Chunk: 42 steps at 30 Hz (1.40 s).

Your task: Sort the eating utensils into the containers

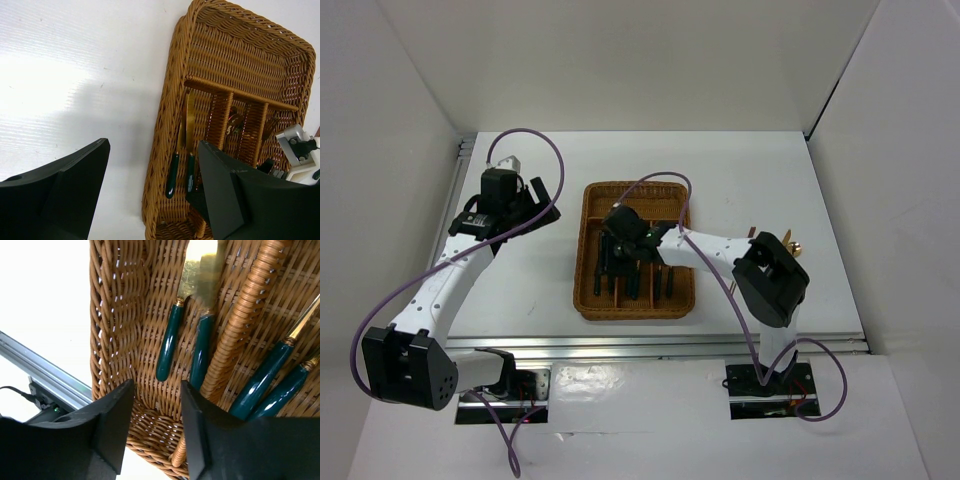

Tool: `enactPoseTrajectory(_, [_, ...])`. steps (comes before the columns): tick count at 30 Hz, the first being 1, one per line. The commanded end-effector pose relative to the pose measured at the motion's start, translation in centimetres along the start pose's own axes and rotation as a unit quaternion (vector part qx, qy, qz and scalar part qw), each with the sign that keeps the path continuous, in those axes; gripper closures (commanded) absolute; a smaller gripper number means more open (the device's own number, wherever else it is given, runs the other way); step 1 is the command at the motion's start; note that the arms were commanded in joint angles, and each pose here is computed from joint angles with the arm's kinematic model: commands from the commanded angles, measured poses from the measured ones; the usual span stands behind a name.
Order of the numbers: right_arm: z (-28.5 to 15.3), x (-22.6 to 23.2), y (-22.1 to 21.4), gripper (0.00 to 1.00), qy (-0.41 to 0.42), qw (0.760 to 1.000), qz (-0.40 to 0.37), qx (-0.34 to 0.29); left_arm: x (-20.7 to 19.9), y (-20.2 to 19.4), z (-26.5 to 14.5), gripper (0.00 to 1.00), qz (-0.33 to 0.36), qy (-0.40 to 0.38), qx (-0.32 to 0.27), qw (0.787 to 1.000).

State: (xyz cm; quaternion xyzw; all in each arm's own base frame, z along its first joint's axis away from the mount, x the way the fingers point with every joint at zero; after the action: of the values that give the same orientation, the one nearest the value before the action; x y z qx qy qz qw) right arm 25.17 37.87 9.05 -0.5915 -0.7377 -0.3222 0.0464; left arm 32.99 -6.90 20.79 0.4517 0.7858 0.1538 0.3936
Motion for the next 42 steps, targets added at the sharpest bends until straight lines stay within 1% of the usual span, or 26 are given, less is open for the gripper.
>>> enactPoseTrajectory(1, [-2.0,1.8,2.6,0.49,0.010,0.999,-0.014,-0.046,0.0,0.6,-0.6,0.14,0.004,-0.004,-0.018,1.000])
enactPoseTrajectory(4, [-3.7,2.1,4.0,0.48,-0.003,0.997,-0.024,-0.070,0.0,0.6,-0.6,0.14,0.004,-0.004,-0.018,1.000])
enactPoseTrajectory(5, [-4.1,1.4,4.5,0.46,-0.026,0.996,-0.027,-0.087,0.0,0.6,-0.6,0.14,0.004,-0.004,-0.018,1.000])
enactPoseTrajectory(6, [-5.7,1.6,5.3,0.42,-0.034,0.994,-0.026,-0.105,0.0,0.6,-0.6,0.14,0.004,-0.004,-0.018,1.000])
enactPoseTrajectory(8, [-7.7,0.6,7.1,0.38,-0.069,0.986,-0.023,-0.149,0.1,0.5,-0.3,0.14,0.004,-0.001,-0.014,1.000])
enactPoseTrajectory(9, [-9.7,0.3,7.8,0.37,-0.076,0.983,-0.024,-0.168,0.0,0.6,-0.3,0.14,0.004,-0.004,-0.018,1.000])
enactPoseTrajectory(12, [-13.5,-4.1,9.2,0.34,-0.123,0.972,-0.003,-0.202,-0.2,0.7,-0.3,0.14,0.009,-0.010,-0.019,1.000])
enactPoseTrajectory(13, [-14.8,-7.0,10.1,0.34,-0.147,0.966,0.024,-0.211,-0.1,0.6,0.0,0.14,0.009,-0.007,-0.015,1.000])
enactPoseTrajectory(14, [-15.7,-9.1,10.2,0.30,-0.170,0.961,0.040,-0.216,-0.2,0.5,-0.1,0.14,0.009,-0.012,-0.012,1.000])
enactPoseTrajectory(16, [-18.1,-14.8,9.3,0.21,-0.222,0.945,0.094,-0.222,-0.1,0.4,0.2,0.14,0.009,-0.008,-0.008,1.000])
enactPoseTrajectory(18, [-19.6,-18.7,8.3,0.17,-0.265,0.927,0.134,-0.228,0.0,0.2,0.5,0.14,0.008,-0.006,-0.004,1.000])
enactPoseTrajectory(19, [-20.7,-21.9,6.8,0.14,-0.298,0.912,0.172,-0.224,-0.1,0.4,0.5,0.14,0.009,-0.008,-0.008,1.000])
enactPoseTrajectory(22, [-21.7,-26.2,4.0,0.00,-0.346,0.888,0.222,-0.205,0.1,0.1,1.1,0.14,0.008,-0.002,0.000,1.000])
enactPoseTrajectory(23, [-22.4,-28.2,3.4,0.00,-0.364,0.874,0.249,-0.204,0.0,0.0,1.1,0.14,0.008,-0.007,0.003,1.000])
enactPoseTrajectory(25, [-21.9,-30.4,1.5,0.00,-0.381,0.864,0.279,-0.173,0.0,-0.2,1.6,0.14,0.008,-0.007,0.010,1.000])
enactPoseTrajectory(26, [-22.2,-32.0,1.0,0.00,-0.379,0.855,0.310,-0.170,0.0,-0.2,1.6,0.14,0.008,-0.007,0.010,1.000])
enactPoseTrajectory(28, [-22.0,-33.7,0.3,0.00,-0.372,0.855,0.324,-0.159,-0.1,-0.1,1.8,0.14,0.008,-0.007,0.011,1.000])
enactPoseTrajectory(29, [-22.3,-35.0,-0.1,0.00,-0.369,0.850,0.339,-0.159,-0.1,-0.1,1.8,0.14,0.008,-0.007,0.010,1.000])
enactPoseTrajectory(31, [-22.1,-35.5,0.0,0.02,-0.358,0.855,0.337,-0.164,-0.1,-0.1,1.8,0.14,0.008,-0.007,0.010,1.000])
enactPoseTrajectory(33, [-22.1,-35.5,0.2,0.08,-0.358,0.857,0.331,-0.167,0.1,-0.1,2.0,0.14,0.008,0.000,0.011,1.000])
enactPoseTrajectory(35, [-21.8,-36.0,0.1,0.11,-0.364,0.857,0.324,-0.167,0.1,-0.1,2.0,0.14,0.008,0.000,0.011,1.000])
enactPoseTrajectory(36, [-21.3,-36.2,-0.3,0.12,-0.365,0.857,0.326,-0.161,0.1,-0.1,2.0,0.14,0.008,0.000,0.011,1.000])
enactPoseTrajectory(37, [-21.2,-36.1,-0.1,0.17,-0.358,0.861,0.321,-0.162,0.1,-0.1,2.0,0.14,0.008,0.000,0.011,1.000])
enactPoseTrajectory(39, [-20.2,-36.4,-0.8,0.21,-0.357,0.864,0.324,-0.148,0.1,-0.1,2.0,0.14,0.008,0.000,0.011,1.000])
enactPoseTrajectory(40, [-20.2,-36.4,-0.5,0.25,-0.351,0.867,0.318,-0.152,0.1,-0.1,2.0,0.14,0.008,0.000,0.011,1.000])
enactPoseTrajectory(42, [-19.3,-36.8,-1.3,0.28,-0.353,0.868,0.322,-0.138,0.1,-0.1,2.0,0.14,0.008,0.000,0.011,1.000])
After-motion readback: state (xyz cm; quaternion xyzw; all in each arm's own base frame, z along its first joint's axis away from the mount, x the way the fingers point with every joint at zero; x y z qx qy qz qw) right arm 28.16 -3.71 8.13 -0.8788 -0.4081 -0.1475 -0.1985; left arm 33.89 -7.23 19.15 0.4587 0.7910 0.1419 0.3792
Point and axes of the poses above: each gripper's point midway between its finger pads, its own z axis out along the fingers, its own x axis along the line the jaws close on, y = z × x, the point moved 2 cm from there along -z, back along the fingers, and after that the axes turned 8 degrees about -z, right-handed, at the moved point
